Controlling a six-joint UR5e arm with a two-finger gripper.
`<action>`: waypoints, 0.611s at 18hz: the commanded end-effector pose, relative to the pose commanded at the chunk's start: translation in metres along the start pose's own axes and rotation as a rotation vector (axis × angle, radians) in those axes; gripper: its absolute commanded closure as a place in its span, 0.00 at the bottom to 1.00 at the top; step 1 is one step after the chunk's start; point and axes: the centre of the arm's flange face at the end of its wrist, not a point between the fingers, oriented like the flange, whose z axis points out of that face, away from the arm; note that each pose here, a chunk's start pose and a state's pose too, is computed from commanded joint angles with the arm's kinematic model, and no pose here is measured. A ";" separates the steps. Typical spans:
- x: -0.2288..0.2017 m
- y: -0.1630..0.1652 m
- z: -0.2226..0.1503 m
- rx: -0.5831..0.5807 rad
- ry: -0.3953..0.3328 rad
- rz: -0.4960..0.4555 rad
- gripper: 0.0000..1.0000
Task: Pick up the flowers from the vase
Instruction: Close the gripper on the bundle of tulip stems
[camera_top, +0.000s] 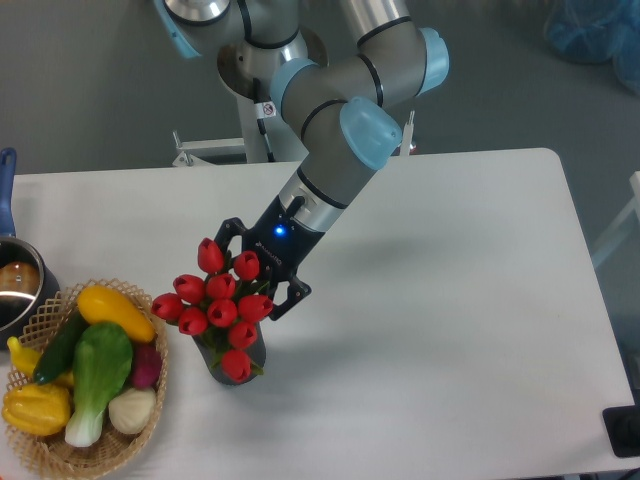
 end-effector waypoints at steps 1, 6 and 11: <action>0.000 0.000 -0.001 0.001 -0.002 0.000 0.54; 0.001 -0.001 -0.001 0.000 -0.001 -0.008 0.69; 0.000 -0.001 -0.004 0.002 -0.005 -0.019 0.72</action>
